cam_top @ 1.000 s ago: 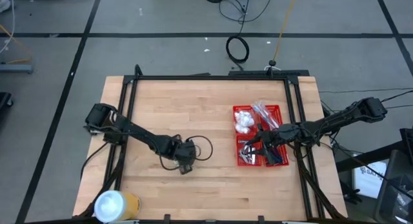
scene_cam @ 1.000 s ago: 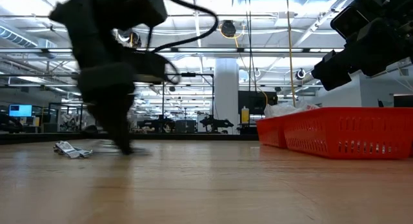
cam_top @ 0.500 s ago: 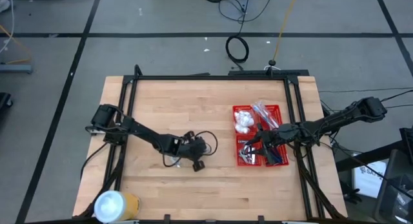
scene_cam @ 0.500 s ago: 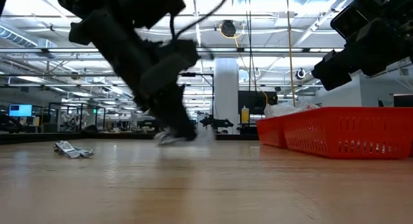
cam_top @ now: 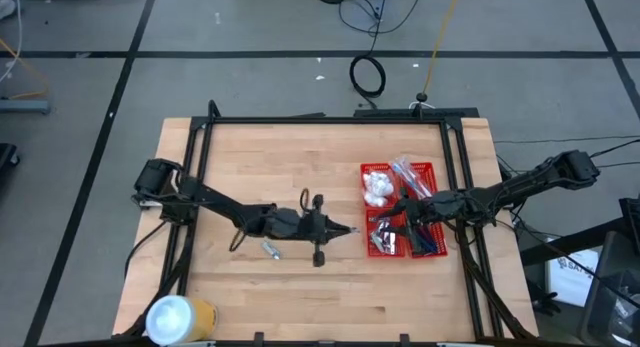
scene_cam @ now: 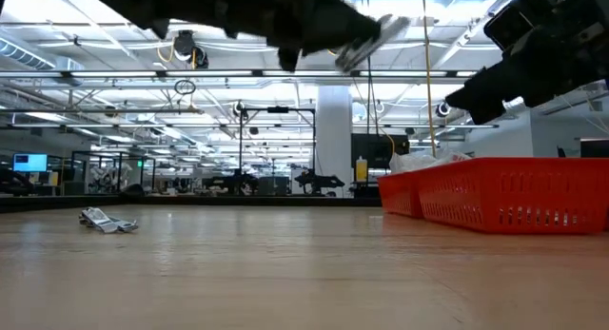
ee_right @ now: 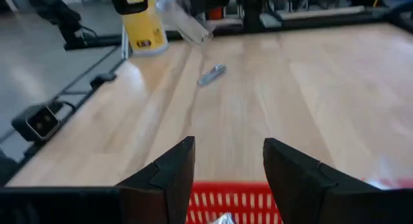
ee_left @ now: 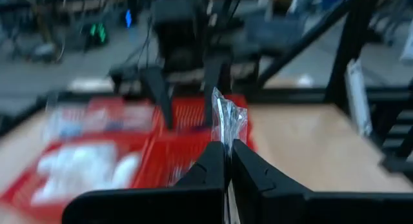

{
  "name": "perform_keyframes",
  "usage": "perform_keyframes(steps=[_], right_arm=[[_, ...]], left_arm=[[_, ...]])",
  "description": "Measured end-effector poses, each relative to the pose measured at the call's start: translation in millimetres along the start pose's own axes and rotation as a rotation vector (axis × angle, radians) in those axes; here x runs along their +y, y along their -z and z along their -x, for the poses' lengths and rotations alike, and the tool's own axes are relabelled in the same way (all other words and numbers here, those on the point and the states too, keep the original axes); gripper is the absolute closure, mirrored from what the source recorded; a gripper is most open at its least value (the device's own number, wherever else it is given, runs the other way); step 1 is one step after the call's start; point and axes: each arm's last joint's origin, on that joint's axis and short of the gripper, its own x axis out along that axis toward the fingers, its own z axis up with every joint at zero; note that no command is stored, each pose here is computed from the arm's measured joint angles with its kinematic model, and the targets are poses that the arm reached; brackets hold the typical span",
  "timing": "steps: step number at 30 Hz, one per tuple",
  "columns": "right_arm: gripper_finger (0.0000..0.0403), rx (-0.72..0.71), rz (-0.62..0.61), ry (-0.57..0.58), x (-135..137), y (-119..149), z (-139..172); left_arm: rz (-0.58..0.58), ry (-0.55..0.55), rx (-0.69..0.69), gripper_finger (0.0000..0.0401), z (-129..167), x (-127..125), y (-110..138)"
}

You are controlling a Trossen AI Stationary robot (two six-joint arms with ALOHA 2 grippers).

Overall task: Pick & Place Travel size toiletries
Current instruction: Put the nail cutter into the bottom left red bin

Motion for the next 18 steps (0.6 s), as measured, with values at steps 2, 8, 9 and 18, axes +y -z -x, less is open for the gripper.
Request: perform_keyframes(steps=[2, 8, 9, 18], right_arm=[[0.0227, -0.045, 0.008, -0.007, 1, -4, 0], [0.0199, -0.194, 0.035, -0.031, 3, -18, 0], [0.0192, -0.205, 0.038, -0.032, 3, -19, -1], [0.0143, -0.257, 0.066, -0.042, 4, -17, -13]], left_arm=[[-0.006, 0.022, -0.059, 0.0401, -1, 5, -6], [0.073, 0.061, -0.147, 0.0401, -11, 24, -6], [0.077, 0.070, -0.157, 0.0401, -14, 25, -5], [-0.003, 0.162, -0.228, 0.0401, -57, 19, -19]])
